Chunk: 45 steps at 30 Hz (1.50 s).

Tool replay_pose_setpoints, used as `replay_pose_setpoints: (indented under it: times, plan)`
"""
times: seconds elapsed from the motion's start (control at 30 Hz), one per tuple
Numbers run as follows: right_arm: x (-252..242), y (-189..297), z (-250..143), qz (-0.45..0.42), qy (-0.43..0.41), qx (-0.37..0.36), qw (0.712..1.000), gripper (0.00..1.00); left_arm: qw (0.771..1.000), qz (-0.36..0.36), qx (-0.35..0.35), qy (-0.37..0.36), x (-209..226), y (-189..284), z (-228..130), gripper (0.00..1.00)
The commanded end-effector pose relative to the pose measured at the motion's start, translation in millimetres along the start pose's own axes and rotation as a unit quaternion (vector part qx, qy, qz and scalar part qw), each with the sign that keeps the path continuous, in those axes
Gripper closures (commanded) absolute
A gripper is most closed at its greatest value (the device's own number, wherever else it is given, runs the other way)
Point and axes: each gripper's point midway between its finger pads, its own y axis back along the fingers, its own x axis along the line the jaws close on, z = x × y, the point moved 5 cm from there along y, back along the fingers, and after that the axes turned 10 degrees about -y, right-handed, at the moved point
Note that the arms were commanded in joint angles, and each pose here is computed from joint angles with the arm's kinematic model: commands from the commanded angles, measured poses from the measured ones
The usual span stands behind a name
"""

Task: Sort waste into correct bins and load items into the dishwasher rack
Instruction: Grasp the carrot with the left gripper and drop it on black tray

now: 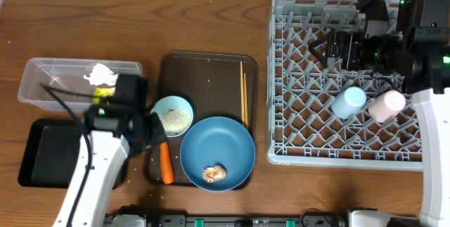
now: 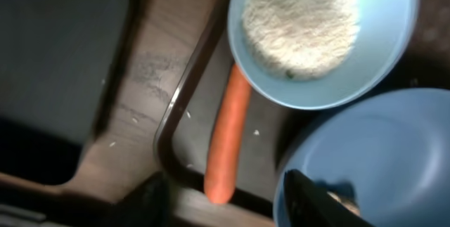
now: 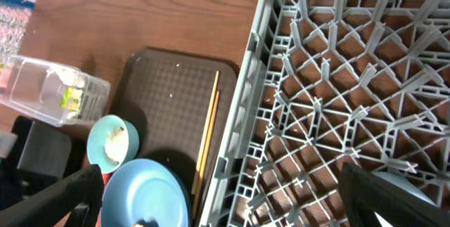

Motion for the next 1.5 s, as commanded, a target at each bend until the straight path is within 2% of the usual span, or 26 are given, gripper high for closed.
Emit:
replay_pose_setpoints:
  times: [0.0, 0.13, 0.5, 0.8, 1.03, 1.13, 1.33, 1.47]
  plan:
    - [3, -1, -1, 0.004, 0.002, 0.002, 1.000, 0.01, 0.999, 0.012, 0.029, 0.025, 7, -26, -19, 0.46]
    - [3, -1, -1, 0.004, 0.002, 0.002, 1.000, 0.01, 0.998, -0.009, 0.057, 0.026, 4, -52, -33, 0.46]
    - [3, -1, -1, 0.004, 0.002, 0.002, 1.000, 0.01, 0.997, -0.025, 0.077, 0.018, 3, -90, -50, 0.46]
    - [3, -1, -1, 0.004, 0.002, 0.002, 1.000, 0.01, 0.997, -0.042, 0.070, 0.014, -2, -100, -45, 0.47]
    - [3, -1, -1, 0.004, 0.002, 0.002, 1.000, 0.01, 0.995, -0.045, 0.089, 0.016, -4, -106, -47, 0.86]
    - [3, -1, -1, 0.004, 0.002, 0.003, 1.000, 0.01, 0.994, -0.060, 0.091, 0.017, -9, -97, -44, 0.91]
    - [3, -1, -1, 0.004, 0.002, 0.004, 1.000, 0.01, 0.996, -0.061, 0.058, 0.013, -15, -53, -19, 0.91]
    - [3, -1, -2, 0.003, 0.001, 0.005, 1.000, 0.01, 0.999, -0.024, 0.025, 0.027, -7, -19, -5, 0.92]
